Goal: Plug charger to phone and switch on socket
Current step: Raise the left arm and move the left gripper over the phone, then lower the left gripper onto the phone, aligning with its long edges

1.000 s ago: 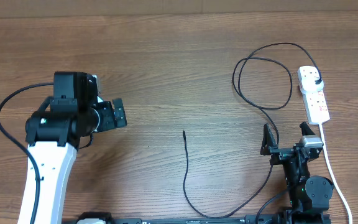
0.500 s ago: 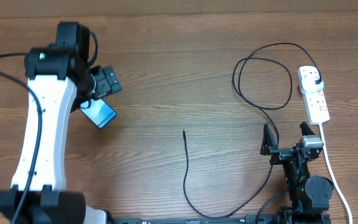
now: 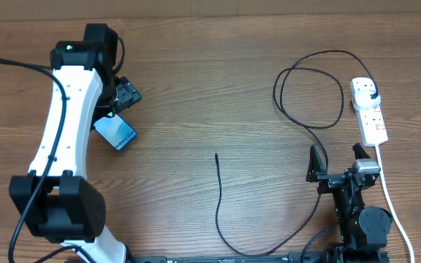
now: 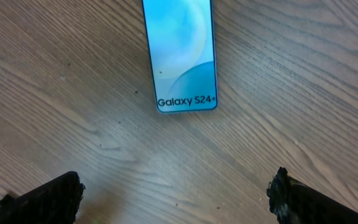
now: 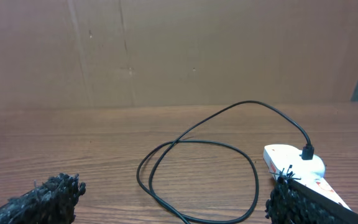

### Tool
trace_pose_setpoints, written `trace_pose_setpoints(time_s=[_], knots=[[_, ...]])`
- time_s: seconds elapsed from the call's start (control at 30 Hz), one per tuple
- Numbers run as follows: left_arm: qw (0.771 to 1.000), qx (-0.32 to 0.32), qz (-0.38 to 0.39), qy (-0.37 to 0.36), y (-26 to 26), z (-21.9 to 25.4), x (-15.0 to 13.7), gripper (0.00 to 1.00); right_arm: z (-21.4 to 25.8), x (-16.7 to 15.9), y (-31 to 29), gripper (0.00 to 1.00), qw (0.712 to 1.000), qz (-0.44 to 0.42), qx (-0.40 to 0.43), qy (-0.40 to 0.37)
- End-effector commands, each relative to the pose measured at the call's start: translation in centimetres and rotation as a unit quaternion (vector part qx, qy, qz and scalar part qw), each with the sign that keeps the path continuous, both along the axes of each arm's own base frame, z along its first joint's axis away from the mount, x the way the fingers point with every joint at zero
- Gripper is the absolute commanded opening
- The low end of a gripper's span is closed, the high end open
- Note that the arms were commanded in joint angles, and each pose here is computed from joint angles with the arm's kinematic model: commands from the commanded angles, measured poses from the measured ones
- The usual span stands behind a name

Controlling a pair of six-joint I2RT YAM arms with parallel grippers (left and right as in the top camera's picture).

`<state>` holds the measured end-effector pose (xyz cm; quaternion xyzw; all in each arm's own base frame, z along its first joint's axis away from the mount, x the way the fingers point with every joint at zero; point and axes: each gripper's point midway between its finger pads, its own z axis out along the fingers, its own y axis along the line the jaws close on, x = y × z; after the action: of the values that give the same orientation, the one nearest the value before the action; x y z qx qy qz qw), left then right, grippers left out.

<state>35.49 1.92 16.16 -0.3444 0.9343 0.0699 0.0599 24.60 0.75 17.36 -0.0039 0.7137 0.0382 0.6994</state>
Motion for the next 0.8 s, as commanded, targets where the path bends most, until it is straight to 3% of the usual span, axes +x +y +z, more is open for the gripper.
trace_pose_setpoints(time_s=[0.0, 0.5, 0.77], knots=[[1.000, 0.017, 0.023, 0.007, 1.0, -1.0, 0.9, 1.00, -0.2, 0.0, 0.0, 1.00, 1.000, -0.002, -0.001, -0.001], [0.999, 0.004, 0.021, 0.049, 1.8, -6.5, 2.8, 1.00, -0.2, 0.0, 0.0, 1.00, 1.000, -0.002, -0.001, -0.001], [0.999, 0.006, 0.022, 0.030, 2.0, -7.0, 4.0, 1.00, -0.2, 0.0, 0.0, 1.00, 1.000, -0.002, -0.001, -0.001]])
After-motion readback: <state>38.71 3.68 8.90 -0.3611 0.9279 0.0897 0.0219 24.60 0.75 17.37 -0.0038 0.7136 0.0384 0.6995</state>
